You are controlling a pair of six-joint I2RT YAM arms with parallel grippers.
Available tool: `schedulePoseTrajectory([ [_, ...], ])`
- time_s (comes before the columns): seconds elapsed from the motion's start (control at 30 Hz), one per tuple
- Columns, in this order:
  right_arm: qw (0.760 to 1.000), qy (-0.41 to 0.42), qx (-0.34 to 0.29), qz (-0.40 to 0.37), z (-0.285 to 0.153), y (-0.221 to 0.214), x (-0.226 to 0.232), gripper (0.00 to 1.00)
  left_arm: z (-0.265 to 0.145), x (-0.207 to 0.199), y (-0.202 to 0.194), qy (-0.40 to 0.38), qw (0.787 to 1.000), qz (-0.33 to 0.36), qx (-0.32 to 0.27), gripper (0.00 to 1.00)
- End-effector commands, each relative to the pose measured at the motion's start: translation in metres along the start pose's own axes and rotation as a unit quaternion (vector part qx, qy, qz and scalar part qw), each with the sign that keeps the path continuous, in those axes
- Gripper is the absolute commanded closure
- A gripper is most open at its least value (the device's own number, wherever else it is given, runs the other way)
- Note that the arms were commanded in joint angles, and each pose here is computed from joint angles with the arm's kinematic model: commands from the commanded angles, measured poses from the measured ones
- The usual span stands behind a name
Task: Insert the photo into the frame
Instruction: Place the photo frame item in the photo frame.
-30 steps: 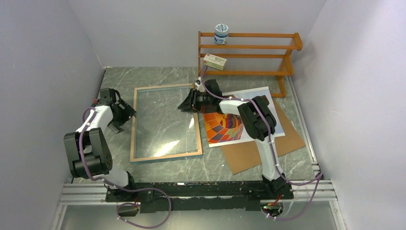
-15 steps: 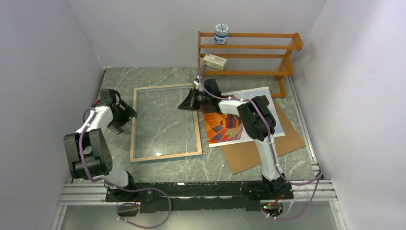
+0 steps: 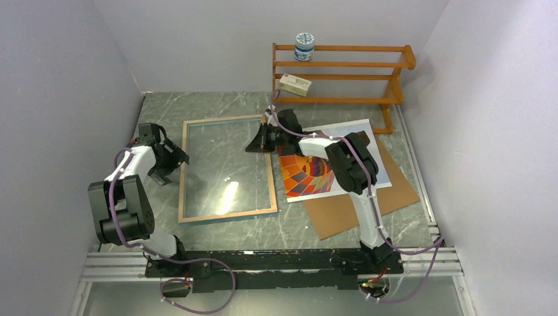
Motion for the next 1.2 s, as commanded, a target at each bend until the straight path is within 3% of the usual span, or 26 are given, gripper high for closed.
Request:
schedulePoseTrajectory([
  [0.0,0.998,0.019,-0.029,-0.058,-0.002,0.009,0.027,0.97,0.005,-0.001,-0.003,-0.006,1.0,-0.001,0.01,0.09],
  [0.37,0.998,0.037,-0.023,-0.054,0.003,0.002,0.029,0.98,0.008,-0.003,-0.002,-0.014,1.0,0.002,0.017,0.09],
  [0.57,0.999,0.021,-0.016,-0.021,0.006,0.0,0.023,0.77,0.011,-0.001,-0.004,-0.007,1.0,0.0,0.017,0.1],
  [0.83,1.0,-0.01,-0.005,0.0,0.004,0.002,0.027,0.58,0.012,-0.002,-0.001,-0.012,1.0,0.006,0.015,0.09],
  [1.0,0.999,-0.044,-0.002,0.01,0.0,0.001,0.028,0.33,0.003,-0.002,0.001,-0.006,1.0,0.011,0.006,0.07],
  [1.17,0.997,-0.082,-0.005,0.015,0.0,0.0,0.032,0.22,-0.009,0.001,-0.003,-0.005,1.0,0.012,-0.002,0.06],
])
Point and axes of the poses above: each gripper's point midway between its finger pads, its own z axis out along the fingers, its own x axis along the line the jaws close on, y = z × x, the point moved 10 cm from there along -z, back along the fingers, and after that the axes turned 13 degrees about z, right-handed, at the moved point
